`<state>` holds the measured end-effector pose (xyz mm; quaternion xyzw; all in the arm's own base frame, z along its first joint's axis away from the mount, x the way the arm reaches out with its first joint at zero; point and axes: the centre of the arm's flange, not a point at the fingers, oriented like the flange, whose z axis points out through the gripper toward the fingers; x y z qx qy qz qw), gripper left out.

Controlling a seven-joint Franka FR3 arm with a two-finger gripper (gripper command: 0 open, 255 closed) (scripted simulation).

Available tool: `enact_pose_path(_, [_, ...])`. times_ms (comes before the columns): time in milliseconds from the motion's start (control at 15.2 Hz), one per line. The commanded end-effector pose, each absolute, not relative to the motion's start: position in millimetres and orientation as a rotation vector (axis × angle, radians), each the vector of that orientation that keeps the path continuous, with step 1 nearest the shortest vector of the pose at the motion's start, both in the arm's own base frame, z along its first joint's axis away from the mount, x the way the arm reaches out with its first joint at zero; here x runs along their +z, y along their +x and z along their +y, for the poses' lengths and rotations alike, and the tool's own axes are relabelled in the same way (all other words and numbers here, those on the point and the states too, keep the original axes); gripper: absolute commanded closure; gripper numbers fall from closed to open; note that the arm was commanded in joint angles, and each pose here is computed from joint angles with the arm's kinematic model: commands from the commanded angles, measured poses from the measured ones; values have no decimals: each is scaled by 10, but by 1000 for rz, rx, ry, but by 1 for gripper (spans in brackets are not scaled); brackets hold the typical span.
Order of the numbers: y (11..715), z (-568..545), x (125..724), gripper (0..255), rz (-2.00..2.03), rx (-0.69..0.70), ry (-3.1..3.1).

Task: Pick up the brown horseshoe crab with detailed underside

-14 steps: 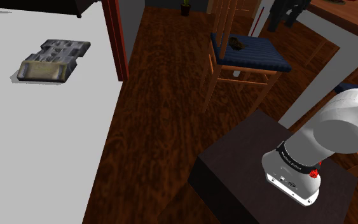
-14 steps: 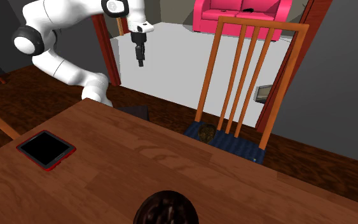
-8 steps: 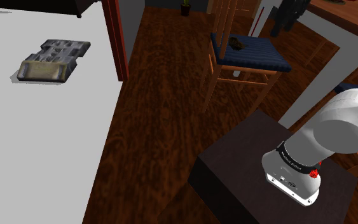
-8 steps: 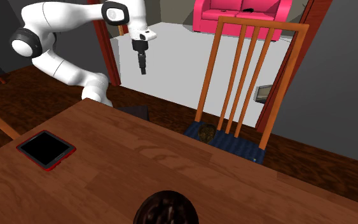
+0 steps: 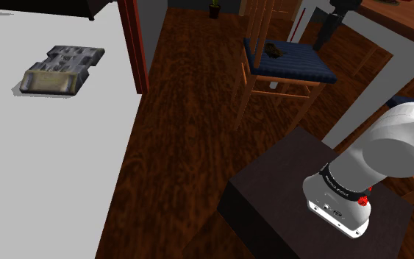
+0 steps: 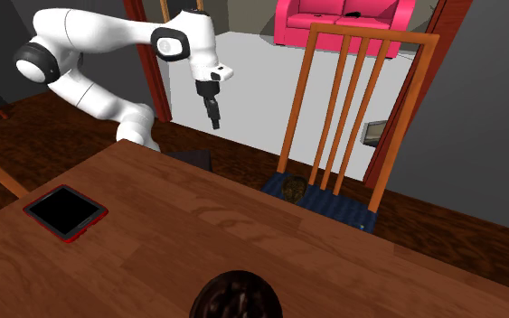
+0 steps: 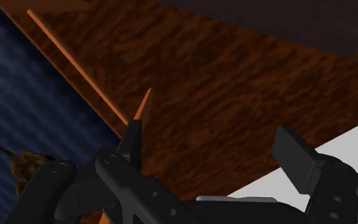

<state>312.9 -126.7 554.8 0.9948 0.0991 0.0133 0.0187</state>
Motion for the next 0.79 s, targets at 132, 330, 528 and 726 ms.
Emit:
enact_pose_path(132, [3300,-1692,5335,0,454,65,3062])
enact_pose_path(330, [3460,-2002,5171,0,557,82,3039])
enact_pose_path(528, [3643,-2301,5010,0,660,98,3012])
enact_pose_path(726, [3847,-2588,4852,0,761,114,2983])
